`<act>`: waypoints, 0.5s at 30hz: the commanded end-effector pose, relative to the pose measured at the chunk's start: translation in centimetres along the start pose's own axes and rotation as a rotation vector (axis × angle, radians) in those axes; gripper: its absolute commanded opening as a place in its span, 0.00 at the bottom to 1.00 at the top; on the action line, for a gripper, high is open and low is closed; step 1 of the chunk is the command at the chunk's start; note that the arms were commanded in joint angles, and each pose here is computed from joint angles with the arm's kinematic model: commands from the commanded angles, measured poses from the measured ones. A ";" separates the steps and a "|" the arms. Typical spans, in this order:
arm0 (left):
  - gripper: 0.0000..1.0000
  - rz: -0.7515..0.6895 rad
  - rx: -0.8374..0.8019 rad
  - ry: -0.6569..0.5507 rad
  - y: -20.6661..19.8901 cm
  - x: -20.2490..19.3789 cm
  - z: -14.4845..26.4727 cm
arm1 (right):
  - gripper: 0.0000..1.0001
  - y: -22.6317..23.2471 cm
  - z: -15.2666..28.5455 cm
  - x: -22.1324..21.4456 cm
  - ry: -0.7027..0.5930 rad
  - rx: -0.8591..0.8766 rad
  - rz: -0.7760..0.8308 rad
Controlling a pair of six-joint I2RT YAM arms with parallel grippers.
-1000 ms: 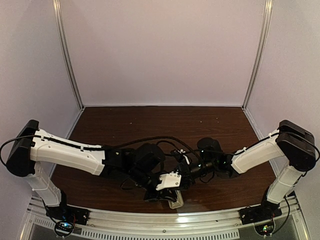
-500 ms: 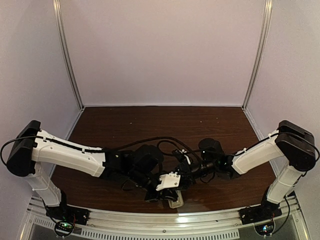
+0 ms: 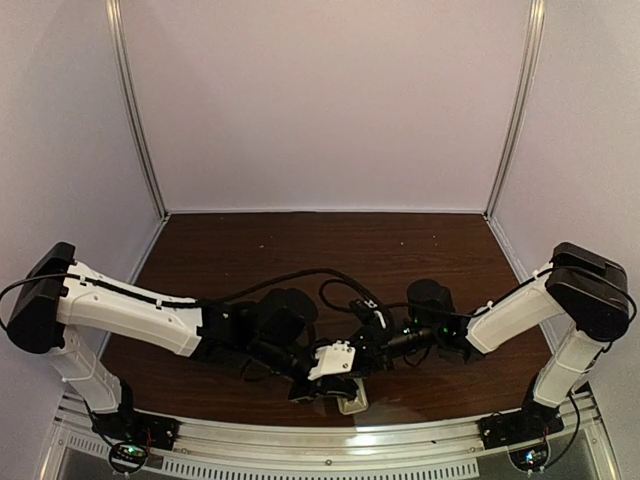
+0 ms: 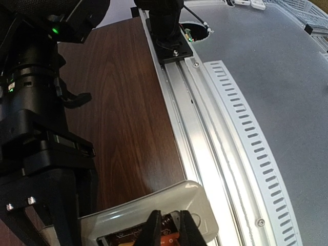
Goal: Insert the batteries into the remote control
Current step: Load the battery into the battery compartment.
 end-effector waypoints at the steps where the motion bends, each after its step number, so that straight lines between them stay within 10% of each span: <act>1: 0.15 0.064 0.140 0.227 2.1 -5.9 -1.1 | 0.00 6.7 0.5 1.3 0.021 0.308 0.130; 15: 0.07 0.079 0.167 0.246 3.0 -7.7 -0.4 | 0.00 9.0 1.1 1.2 0.019 0.409 0.138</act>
Point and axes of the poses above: each gripper's point midway between its finger pads, its own z axis back along the fingers, its own y axis along the line the jaws close on, x = y × z, the point moved 10 cm from there along z, back along the fingers, and after that the axes turned 14 degrees about z, right-handed, at the moved point
